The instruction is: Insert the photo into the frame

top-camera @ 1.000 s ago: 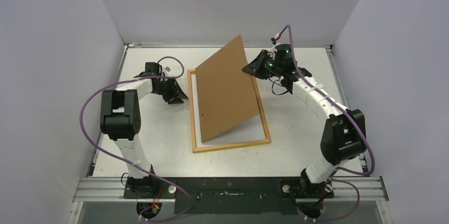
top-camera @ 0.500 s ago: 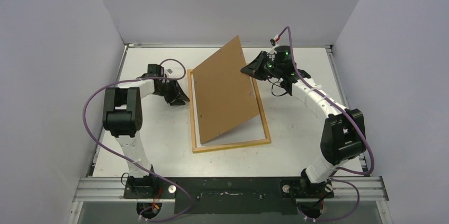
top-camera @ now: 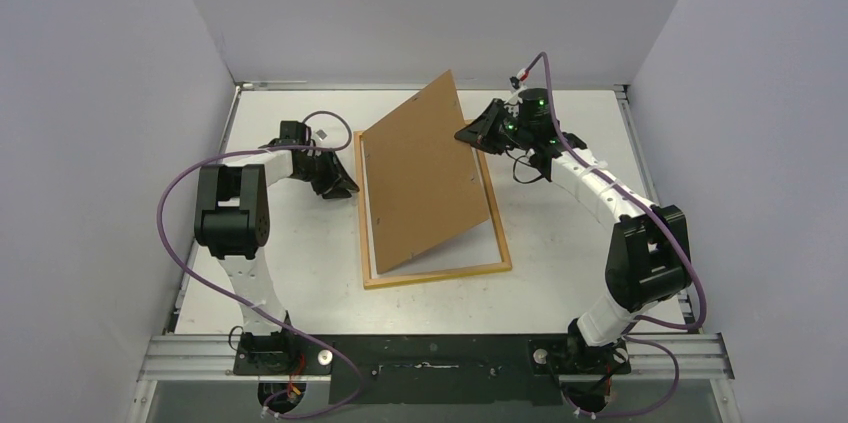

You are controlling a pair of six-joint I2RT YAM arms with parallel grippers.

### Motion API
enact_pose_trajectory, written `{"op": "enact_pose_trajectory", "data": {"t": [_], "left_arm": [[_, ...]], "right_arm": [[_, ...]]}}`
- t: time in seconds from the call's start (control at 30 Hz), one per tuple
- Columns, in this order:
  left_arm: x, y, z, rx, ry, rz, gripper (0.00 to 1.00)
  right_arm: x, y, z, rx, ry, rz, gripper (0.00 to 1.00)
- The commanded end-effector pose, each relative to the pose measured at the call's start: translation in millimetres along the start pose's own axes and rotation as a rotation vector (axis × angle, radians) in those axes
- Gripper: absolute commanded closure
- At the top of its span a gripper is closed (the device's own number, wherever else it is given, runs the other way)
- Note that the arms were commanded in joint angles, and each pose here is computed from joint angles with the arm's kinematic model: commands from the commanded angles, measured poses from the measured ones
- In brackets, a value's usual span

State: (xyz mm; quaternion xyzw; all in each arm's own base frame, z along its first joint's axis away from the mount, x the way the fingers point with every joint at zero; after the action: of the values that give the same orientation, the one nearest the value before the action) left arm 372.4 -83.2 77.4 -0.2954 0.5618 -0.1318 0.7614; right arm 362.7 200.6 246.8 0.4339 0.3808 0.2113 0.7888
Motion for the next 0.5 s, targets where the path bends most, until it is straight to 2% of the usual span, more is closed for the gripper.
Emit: {"op": "enact_pose_trajectory", "data": {"t": [0.0, 0.47], "left_arm": [[6.7, 1.1, 5.4, 0.017, -0.027, 0.012, 0.70], [8.2, 2.2, 3.4, 0.013, -0.023, 0.022, 0.70]], "right_arm": [[-17.7, 34.0, 7.3, -0.035, -0.033, 0.134, 1.00], [-24.9, 30.3, 4.0, -0.035, -0.029, 0.137, 1.00]]}}
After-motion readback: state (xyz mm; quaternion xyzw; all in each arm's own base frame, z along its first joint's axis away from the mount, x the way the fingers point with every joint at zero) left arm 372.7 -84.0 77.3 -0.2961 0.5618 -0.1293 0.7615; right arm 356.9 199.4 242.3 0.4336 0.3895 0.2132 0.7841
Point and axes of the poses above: each gripper's point midway between its finger pads, its own x axis out along the fingers, its own y axis along the line the jaws close on, z = x × y, the point moved 7 cm from there along -x, back along the fingers, and after that the axes turned 8 degrees about x, right-handed, at the moved point
